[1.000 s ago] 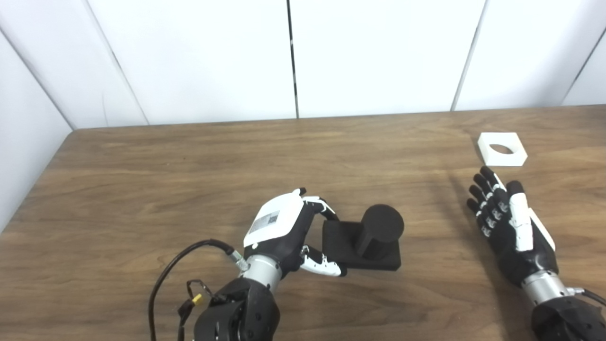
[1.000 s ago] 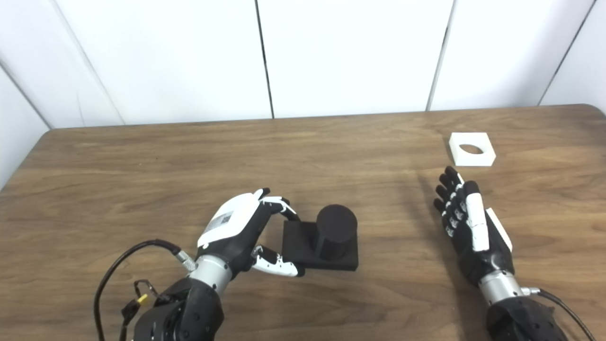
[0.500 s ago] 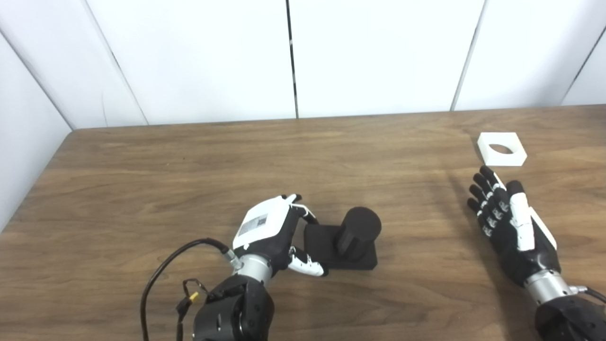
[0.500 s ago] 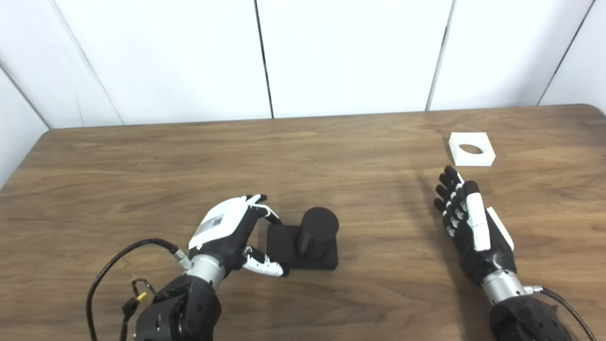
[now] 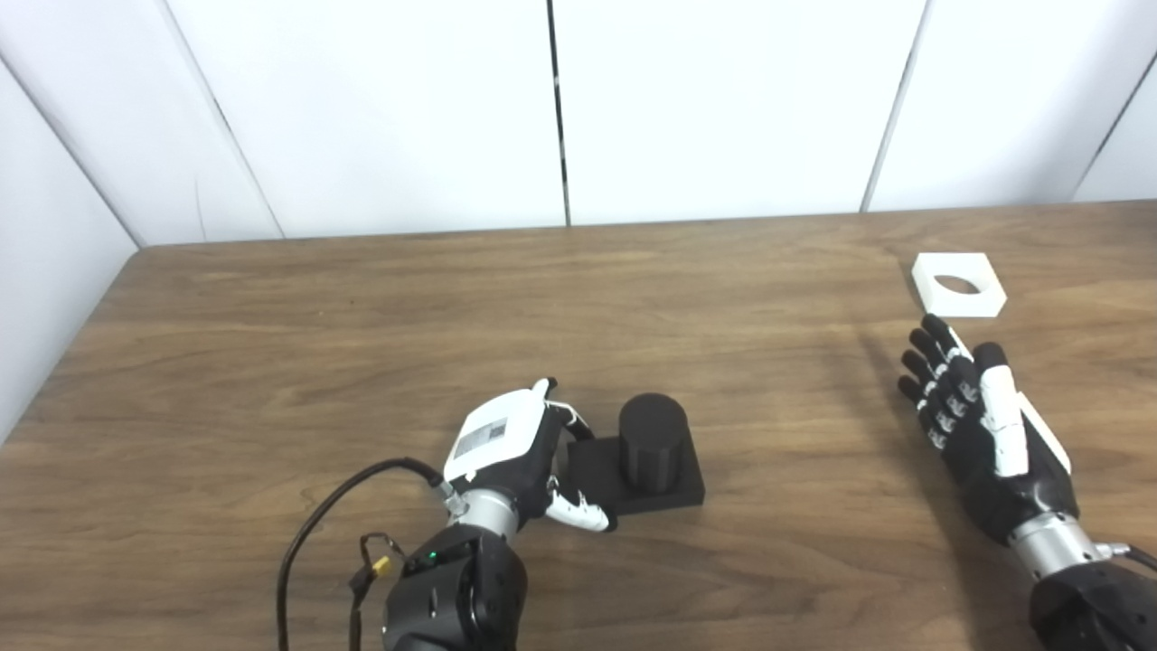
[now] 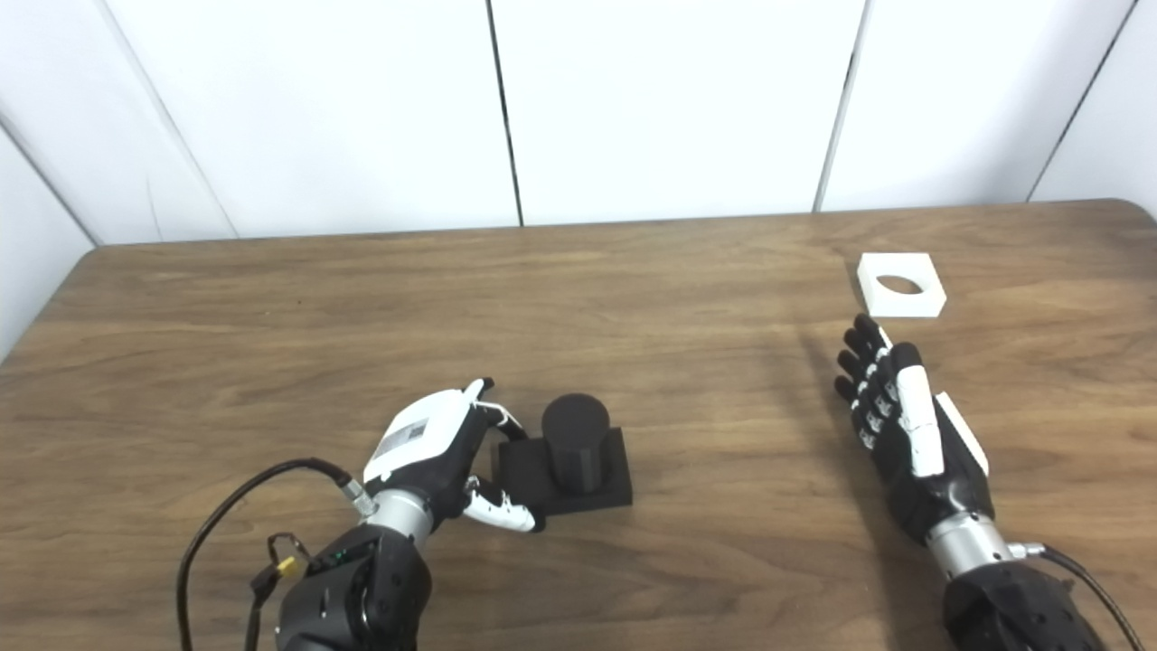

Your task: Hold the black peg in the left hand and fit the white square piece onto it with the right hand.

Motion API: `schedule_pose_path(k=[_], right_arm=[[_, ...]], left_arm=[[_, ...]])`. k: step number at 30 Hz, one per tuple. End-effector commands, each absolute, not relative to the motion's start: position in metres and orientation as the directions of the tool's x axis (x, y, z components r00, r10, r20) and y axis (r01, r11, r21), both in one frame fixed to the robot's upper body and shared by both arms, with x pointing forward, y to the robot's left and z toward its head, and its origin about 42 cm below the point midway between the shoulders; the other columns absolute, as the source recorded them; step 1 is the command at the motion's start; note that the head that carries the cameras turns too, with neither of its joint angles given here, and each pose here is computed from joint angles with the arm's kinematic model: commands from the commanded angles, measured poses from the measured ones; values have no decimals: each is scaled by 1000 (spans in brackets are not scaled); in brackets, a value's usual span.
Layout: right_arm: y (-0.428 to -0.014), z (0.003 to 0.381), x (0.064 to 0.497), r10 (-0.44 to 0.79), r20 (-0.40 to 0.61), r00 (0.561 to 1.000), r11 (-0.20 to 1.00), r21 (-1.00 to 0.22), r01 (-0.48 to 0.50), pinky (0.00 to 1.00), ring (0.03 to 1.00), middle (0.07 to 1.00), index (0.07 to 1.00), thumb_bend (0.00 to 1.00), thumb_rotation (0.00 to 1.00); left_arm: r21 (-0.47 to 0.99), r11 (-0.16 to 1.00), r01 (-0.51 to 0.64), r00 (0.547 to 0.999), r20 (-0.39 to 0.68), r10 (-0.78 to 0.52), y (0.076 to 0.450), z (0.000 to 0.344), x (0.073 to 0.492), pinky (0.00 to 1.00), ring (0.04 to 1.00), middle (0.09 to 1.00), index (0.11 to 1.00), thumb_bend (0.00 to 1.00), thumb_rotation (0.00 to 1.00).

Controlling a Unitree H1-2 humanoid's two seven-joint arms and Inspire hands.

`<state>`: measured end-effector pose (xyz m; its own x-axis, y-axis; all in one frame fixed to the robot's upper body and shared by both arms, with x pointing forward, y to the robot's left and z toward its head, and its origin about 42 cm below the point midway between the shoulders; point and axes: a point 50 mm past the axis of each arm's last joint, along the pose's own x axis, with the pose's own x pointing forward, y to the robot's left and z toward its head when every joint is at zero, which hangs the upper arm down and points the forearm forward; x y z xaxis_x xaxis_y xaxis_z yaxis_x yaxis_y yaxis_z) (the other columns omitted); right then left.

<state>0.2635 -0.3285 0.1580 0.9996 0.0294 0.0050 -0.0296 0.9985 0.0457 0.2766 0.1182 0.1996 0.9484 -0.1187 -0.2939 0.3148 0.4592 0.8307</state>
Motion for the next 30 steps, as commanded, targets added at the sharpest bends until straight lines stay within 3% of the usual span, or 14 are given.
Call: schedule_pose_path(k=[1, 8, 30], right_arm=[[-329, 179, 271, 52, 85, 995, 998, 28, -54, 1000, 1000, 1000, 1000, 541, 1000], [-330, 182, 272, 61, 91, 994, 998, 23, -64, 1000, 1000, 1000, 1000, 536, 1000], [-327, 198, 279, 55, 120, 991, 998, 32, -59, 1000, 1000, 1000, 1000, 566, 1000]], left_arm=[[832, 457, 315, 947, -308, -93, 121, 192, 281, 1000, 1000, 986, 484, 507, 56], [822, 459, 338, 938, -336, -89, 126, 174, 284, 1000, 1000, 988, 480, 507, 56], [792, 546, 273, 959, -270, -88, 139, 157, 280, 1000, 1000, 912, 485, 510, 59]])
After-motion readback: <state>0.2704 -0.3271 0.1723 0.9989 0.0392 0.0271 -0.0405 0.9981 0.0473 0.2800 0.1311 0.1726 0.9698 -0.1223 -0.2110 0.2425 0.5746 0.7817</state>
